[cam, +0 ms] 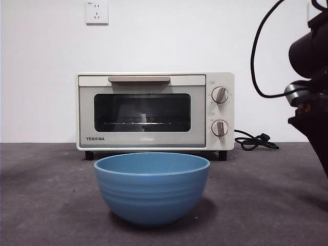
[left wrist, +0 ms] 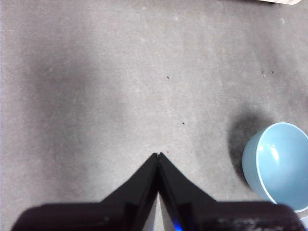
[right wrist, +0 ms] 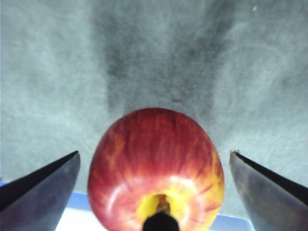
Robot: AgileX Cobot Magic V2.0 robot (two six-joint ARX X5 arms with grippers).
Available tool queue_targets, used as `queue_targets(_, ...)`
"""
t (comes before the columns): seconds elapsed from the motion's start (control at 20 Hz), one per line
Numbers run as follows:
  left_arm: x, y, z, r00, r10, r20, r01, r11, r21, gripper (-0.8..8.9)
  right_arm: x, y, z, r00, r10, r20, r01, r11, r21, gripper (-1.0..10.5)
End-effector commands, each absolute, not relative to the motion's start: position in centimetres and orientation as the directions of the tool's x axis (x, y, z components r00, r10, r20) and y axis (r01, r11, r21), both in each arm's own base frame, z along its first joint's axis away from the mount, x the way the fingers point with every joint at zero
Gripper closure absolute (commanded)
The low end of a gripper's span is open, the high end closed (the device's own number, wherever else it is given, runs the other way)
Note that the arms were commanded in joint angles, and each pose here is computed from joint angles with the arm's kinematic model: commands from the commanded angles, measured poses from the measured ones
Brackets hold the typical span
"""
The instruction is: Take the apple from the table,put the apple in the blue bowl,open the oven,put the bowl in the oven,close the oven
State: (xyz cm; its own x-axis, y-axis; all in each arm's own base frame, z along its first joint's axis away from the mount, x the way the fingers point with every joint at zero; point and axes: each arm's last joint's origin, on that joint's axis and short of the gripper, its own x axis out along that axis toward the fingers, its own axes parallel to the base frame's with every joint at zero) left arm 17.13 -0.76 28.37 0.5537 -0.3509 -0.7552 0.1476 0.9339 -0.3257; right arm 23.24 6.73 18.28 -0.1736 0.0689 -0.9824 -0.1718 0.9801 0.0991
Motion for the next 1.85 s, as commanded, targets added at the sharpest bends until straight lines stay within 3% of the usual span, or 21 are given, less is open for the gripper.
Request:
queue_targets(0.05,17.2,-0.8,28.4,0.555,-0.351,-0.754,0.166,0.935,-0.313,8.18,23.2,6.7,17.6,-0.21,0.064,-0.976,-0.18,0.978,0.103,4.3)
queue_targets(0.15,17.2,-0.8,28.4,0.555,-0.351,-0.755,0.166,0.935,-0.313,8.18,23.1,6.8,17.6,-0.223,0.078,-0.972,-0.175,0.977,0.118,6.2)
queue_targets(0.25,17.2,-0.8,28.4,0.556,-0.351,-0.754,0.166,0.935,-0.313,8.18,23.1,6.8,17.6,-0.223,0.078,-0.972,-0.174,0.978,0.118,9.2)
queue_targets(0.3,17.2,-0.8,28.4,0.556,-0.351,-0.754,0.166,0.935,-0.312,8.18,23.1,6.8,17.6,-0.22,0.079,-0.972,-0.173,0.978,0.118,9.6)
queue_targets(0.4,17.2,-0.8,28.4,0.556,-0.351,-0.754,0.167,0.935,-0.312,8.18,23.0,6.7,18.1,-0.195,0.085,-0.977,-0.155,0.981,0.116,9.6)
queue_targets(0.6,17.2,-0.8,28.4,0.557,-0.351,-0.753,0.167,0.935,-0.312,8.18,22.3,7.7,22.3,-0.048,0.143,-0.989,-0.148,0.978,0.149,9.6)
queue_targets(0.85,17.2,-0.8,28.4,0.556,-0.351,-0.753,0.166,0.935,-0.313,8.18,22.3,12.8,27.7,0.073,0.285,-0.956,-0.291,0.923,0.253,9.6)
queue_targets(1.05,17.2,-0.8,28.4,0.558,-0.351,-0.752,0.167,0.935,-0.312,8.18,22.3,18.3,29.8,0.102,0.355,-0.929,-0.439,0.854,0.278,9.6)
queue_targets(1.2,17.2,-0.8,28.4,0.557,-0.351,-0.752,0.167,0.935,-0.312,8.18,22.5,22.1,29.1,0.072,0.364,-0.928,-0.507,0.815,0.281,9.6)
queue_targets(1.45,17.2,-0.8,28.4,0.556,-0.351,-0.754,0.166,0.935,-0.312,8.18,22.7,26.2,25.1,-0.019,0.301,-0.953,-0.543,0.798,0.263,9.6)
queue_targets(1.85,17.5,-0.8,28.3,0.554,-0.351,-0.755,0.172,0.936,-0.309,8.18,23.0,28.5,21.1,-0.04,0.222,-0.974,-0.555,0.806,0.206,9.4)
